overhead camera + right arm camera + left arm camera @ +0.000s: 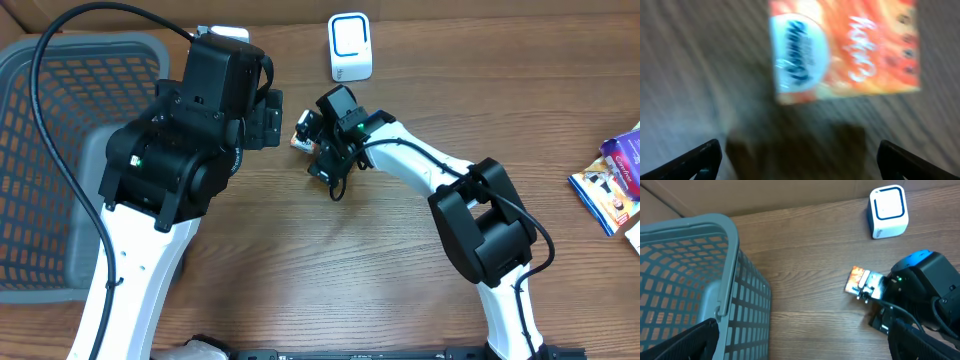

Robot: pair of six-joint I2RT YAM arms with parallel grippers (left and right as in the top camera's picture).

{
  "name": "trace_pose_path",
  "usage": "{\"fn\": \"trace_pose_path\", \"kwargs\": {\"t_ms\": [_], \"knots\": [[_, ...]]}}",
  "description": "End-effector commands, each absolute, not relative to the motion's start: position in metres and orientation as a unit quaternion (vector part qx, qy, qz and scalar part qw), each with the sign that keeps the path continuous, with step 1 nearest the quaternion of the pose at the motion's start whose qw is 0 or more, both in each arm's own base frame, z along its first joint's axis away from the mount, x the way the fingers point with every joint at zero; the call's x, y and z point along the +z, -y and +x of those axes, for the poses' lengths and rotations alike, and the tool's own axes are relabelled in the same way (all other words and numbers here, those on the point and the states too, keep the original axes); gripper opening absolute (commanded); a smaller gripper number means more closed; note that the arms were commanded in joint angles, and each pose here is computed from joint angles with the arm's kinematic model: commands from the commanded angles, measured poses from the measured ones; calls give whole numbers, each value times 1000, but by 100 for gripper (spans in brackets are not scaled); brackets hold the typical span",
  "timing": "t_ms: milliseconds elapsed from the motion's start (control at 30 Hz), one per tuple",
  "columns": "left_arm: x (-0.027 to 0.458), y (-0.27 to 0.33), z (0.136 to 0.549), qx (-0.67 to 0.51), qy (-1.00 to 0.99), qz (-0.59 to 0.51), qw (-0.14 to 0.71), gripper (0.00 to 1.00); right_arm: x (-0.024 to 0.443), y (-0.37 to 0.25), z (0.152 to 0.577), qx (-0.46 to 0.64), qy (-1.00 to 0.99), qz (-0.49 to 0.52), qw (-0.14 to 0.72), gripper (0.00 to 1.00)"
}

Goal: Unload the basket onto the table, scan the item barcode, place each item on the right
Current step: 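Grasp the small orange box with the right gripper and lift it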

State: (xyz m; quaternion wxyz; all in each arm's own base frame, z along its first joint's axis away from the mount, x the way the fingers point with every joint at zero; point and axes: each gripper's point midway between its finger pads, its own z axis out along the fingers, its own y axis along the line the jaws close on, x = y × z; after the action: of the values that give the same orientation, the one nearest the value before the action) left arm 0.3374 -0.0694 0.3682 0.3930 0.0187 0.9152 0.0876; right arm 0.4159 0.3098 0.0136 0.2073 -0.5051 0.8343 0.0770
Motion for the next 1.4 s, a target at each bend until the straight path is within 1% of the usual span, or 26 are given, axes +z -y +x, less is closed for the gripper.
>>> {"fn": "trace_pose_path", "kwargs": {"t_ms": [0, 267, 467, 633, 867, 1033, 1200, 1367], "knots": [[370, 65, 339, 97, -913, 12, 397, 100, 11, -321, 411, 111, -822, -518, 209, 100], [362, 65, 339, 101, -916, 15, 387, 100, 1, -331, 432, 102, -812, -518, 249, 100], [347, 61, 340, 118, -920, 13, 372, 100, -12, -326, 447, 78, -806, -523, 267, 100], [348, 56, 344, 134, -915, -1, 380, 100, -11, -312, 460, 71, -811, -513, 273, 100], [351, 58, 348, 129, -912, -7, 389, 100, -14, -299, 462, 64, -821, -504, 261, 100], [350, 57, 348, 131, -912, -7, 388, 100, -14, -296, 460, 55, -802, -538, 254, 100], [352, 53, 349, 144, -909, -12, 391, 100, -13, -283, 450, 96, -795, -558, 219, 100], [349, 54, 351, 141, -910, -22, 389, 100, -1, -271, 466, 122, -804, -532, 236, 100]]}}
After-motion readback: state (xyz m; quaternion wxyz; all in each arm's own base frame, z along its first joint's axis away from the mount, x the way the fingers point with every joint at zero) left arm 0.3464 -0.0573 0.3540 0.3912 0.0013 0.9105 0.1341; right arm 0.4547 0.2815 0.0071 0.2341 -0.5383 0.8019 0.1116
